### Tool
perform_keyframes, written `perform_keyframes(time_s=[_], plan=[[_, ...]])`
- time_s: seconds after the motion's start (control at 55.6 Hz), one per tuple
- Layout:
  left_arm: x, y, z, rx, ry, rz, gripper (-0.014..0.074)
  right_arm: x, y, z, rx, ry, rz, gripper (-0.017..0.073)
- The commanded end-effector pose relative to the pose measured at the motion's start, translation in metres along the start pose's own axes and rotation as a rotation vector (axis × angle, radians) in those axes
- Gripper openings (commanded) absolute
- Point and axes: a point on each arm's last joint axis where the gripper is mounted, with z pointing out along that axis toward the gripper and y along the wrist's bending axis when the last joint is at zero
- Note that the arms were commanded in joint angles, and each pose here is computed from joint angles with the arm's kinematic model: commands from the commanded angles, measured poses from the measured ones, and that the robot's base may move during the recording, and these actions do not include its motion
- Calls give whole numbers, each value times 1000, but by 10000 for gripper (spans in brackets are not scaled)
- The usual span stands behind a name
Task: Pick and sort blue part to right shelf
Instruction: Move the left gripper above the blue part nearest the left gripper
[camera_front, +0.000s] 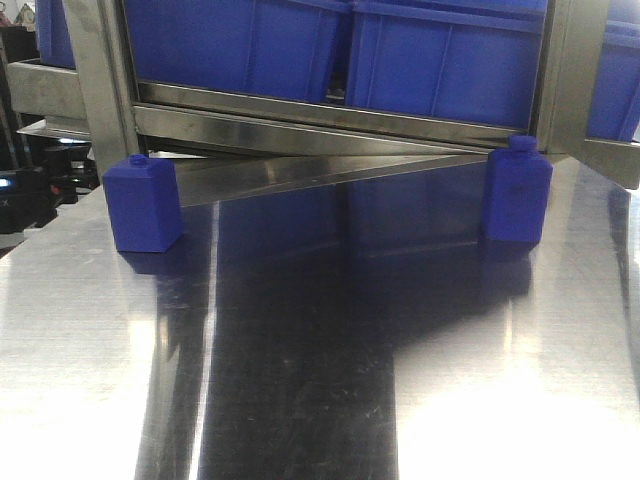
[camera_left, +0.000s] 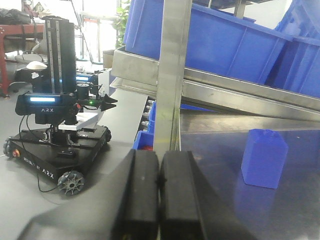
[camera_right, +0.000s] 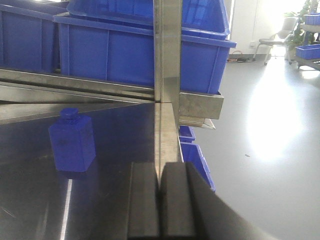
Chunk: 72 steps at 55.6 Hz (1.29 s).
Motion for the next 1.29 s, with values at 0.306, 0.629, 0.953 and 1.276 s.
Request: perform_keyframes(time_s=[0.306, 0.629, 0.953, 1.276], plan=[[1, 0, -1, 17, -77, -9, 125, -12, 0, -2, 2, -112, 2, 53], [1, 0, -1, 17, -77, -9, 125, -12, 0, -2, 2, -112, 2, 53], [-6, -1, -2, 28, -156, -9, 125, -12, 0, -2, 2, -112, 2, 53], [-92, -11, -12, 33, -244, 16, 127, -12, 0, -2, 2, -112, 2, 53]])
